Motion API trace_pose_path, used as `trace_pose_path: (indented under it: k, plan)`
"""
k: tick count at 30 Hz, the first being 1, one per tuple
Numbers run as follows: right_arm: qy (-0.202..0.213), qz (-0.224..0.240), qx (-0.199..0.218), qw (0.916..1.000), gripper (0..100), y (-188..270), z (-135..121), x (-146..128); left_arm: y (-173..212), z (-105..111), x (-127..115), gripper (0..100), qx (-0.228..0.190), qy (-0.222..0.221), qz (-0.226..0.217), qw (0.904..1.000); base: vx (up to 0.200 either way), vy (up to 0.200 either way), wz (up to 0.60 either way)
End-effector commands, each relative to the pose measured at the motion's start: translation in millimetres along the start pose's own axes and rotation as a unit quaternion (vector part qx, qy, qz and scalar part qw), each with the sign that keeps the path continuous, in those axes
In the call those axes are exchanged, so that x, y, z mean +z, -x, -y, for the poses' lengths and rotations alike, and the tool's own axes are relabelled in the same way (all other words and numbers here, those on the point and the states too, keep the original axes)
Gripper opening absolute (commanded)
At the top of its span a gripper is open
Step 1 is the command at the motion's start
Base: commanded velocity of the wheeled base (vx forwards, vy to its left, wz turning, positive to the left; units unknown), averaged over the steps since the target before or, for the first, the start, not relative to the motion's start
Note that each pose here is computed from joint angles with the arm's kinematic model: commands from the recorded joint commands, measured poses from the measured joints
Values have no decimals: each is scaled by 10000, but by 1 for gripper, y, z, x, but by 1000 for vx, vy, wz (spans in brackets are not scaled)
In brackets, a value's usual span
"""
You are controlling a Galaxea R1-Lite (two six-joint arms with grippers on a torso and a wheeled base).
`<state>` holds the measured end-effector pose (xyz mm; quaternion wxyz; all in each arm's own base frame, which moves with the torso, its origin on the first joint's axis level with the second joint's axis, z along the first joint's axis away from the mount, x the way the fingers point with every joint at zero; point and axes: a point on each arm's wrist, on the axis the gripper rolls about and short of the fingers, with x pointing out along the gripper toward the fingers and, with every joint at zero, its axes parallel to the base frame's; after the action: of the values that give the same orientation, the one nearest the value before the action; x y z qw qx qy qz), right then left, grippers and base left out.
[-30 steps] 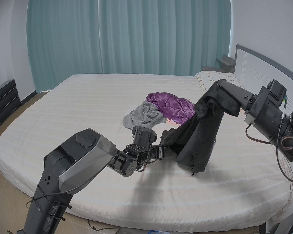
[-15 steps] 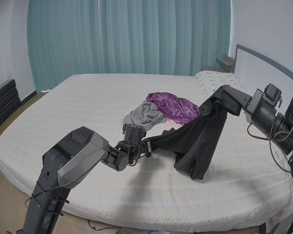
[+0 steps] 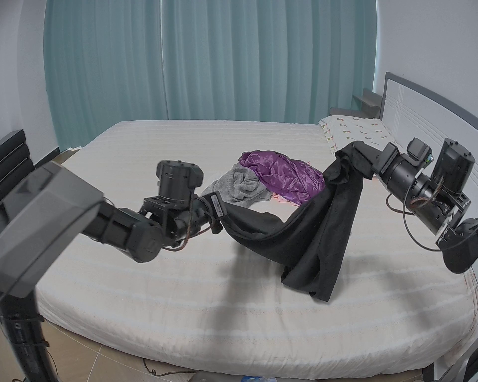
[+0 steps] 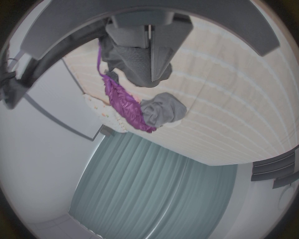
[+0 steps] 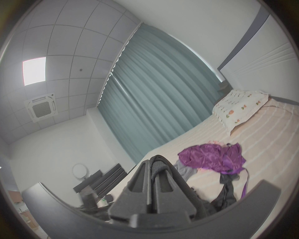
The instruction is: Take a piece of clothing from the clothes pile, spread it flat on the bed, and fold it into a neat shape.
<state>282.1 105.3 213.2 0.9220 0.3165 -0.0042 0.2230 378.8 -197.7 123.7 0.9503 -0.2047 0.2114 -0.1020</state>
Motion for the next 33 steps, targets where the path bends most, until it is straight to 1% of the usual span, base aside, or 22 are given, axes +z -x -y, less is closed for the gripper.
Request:
trace_pose_path:
  k: [1,3,5,7,8,11,12,13,14,16,18,19,20,22,24,26,29,31,33]
  plan:
    - [94,889,-274,9956,0,-44,8,17,111,9,54,0,-420,364,741,9957,0,0,0]
    - [143,1140,-169,9932,0,-44,-2,29,129,6,60,0,-356,389,955,9940,0,0,0]
    - [149,1229,-85,9923,0,-38,-9,35,149,2,67,0,-332,507,1215,9907,0,0,0]
    - [101,1081,-59,9941,0,-34,-10,29,159,-7,65,0,-267,530,1235,9906,0,0,0]
    - [79,917,-143,9957,0,-31,-5,20,162,-12,62,0,-204,534,1219,9909,0,0,0]
    - [40,289,-427,9987,0,-21,10,-12,159,-24,43,0,-52,551,998,9935,0,0,0]
    - [36,202,-463,9987,0,-19,12,-17,159,-25,40,0,-44,566,969,9937,0,0,0]
    - [12,-37,-525,9986,0,-14,18,-30,153,-29,28,0,-5,617,830,9946,0,0,0]
    - [-15,-135,-532,9985,0,-10,20,-36,147,-32,20,0,19,654,734,9952,0,0,0]
    - [-97,-236,-535,9982,0,-5,25,-44,139,-35,12,0,21,739,668,9950,0,0,0]
    - [-304,-328,-445,9980,0,2,28,-50,130,-36,-3,0,-34,837,513,9952,0,0,0]
    - [-319,-338,-444,9979,0,2,29,-51,129,-36,-4,0,-42,840,499,9952,0,0,0]
    - [-429,-513,-493,9965,0,8,34,-59,122,-38,-12,0,-6,847,370,9957,0,0,0]
    - [-494,-701,-611,9944,0,13,41,-68,118,-41,-20,0,63,833,235,9962,0,0,0]
    - [-570,-846,-699,9923,0,16,44,-77,117,-44,-25,0,99,847,131,9963,0,0,0]
    - [-650,-926,-697,9911,0,18,44,-83,118,-45,-27,0,101,905,78,9958,0,0,0]
    - [-829,-1032,-775,9882,0,21,50,-95,119,-50,-34,0,173,1115,-54,9936,0,0,0]
    - [-851,-1060,-813,9874,0,22,53,-99,120,-51,-37,0,177,1120,-107,9935,0,0,0]
    - [-847,-1051,-846,9872,0,22,59,-107,120,-52,-43,0,127,1129,-289,9931,0,0,0]
